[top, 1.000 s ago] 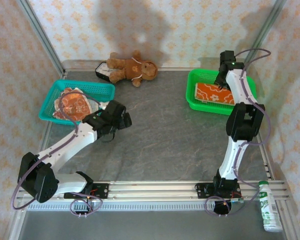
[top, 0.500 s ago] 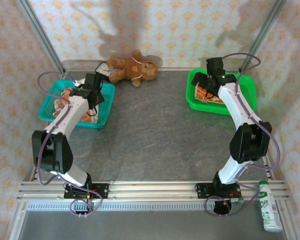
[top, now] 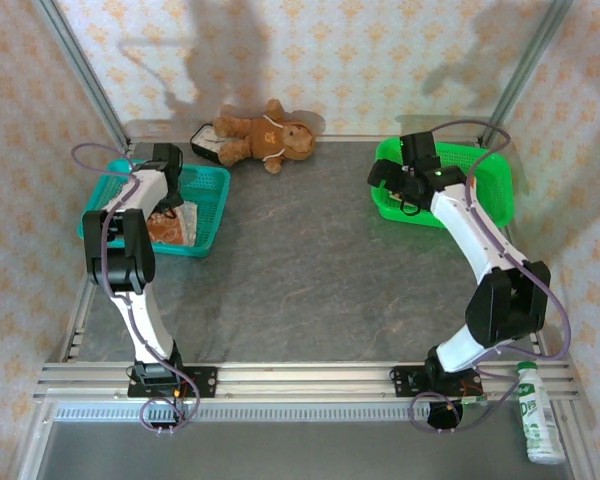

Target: Fold and stack the towels

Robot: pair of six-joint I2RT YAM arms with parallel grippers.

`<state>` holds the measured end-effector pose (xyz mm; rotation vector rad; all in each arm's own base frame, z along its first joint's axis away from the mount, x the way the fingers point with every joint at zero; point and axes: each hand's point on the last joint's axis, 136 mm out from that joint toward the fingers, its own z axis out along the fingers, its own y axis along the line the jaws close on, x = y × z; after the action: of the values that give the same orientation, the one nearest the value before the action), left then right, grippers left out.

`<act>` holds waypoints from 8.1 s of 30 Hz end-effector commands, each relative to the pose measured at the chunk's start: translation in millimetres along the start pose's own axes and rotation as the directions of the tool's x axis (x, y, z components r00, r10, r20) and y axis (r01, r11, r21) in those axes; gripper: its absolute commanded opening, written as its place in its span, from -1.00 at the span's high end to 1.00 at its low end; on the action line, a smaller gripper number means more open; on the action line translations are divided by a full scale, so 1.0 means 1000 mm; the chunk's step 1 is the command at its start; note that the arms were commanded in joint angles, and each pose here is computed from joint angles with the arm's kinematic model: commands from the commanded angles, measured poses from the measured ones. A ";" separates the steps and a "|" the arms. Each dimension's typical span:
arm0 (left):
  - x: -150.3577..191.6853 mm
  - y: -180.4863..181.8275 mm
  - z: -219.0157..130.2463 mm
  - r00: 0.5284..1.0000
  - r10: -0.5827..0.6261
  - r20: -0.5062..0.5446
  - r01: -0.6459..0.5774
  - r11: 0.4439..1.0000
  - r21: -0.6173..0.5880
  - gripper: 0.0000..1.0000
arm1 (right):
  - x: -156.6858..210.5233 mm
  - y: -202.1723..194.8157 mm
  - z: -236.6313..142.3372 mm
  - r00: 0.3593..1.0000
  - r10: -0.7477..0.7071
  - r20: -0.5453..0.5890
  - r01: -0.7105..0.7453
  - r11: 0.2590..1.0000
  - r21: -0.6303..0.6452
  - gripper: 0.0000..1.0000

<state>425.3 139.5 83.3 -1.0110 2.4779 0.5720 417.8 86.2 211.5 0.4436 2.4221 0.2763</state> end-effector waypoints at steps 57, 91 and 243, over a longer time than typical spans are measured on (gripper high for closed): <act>-0.033 -0.031 -0.475 0.903 -0.348 0.253 -0.119 0.363 0.924 1.00 | -0.008 0.040 -0.084 0.988 0.067 0.136 -0.038 0.977 -0.208 -0.99; 0.330 -0.296 -0.358 0.872 0.466 0.148 -0.322 0.320 0.891 1.00 | -0.004 0.006 -0.085 0.984 0.062 0.167 -0.053 0.997 -0.055 -0.99; 0.389 -0.149 -0.165 0.768 0.640 -0.024 -0.577 0.708 0.407 0.63 | 0.229 -0.027 0.093 0.869 -0.226 -0.440 0.272 0.961 0.043 0.13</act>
<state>250.0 -269.7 16.7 -0.0653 2.8705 0.0594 314.1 160.5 21.2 0.1082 2.8523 0.1808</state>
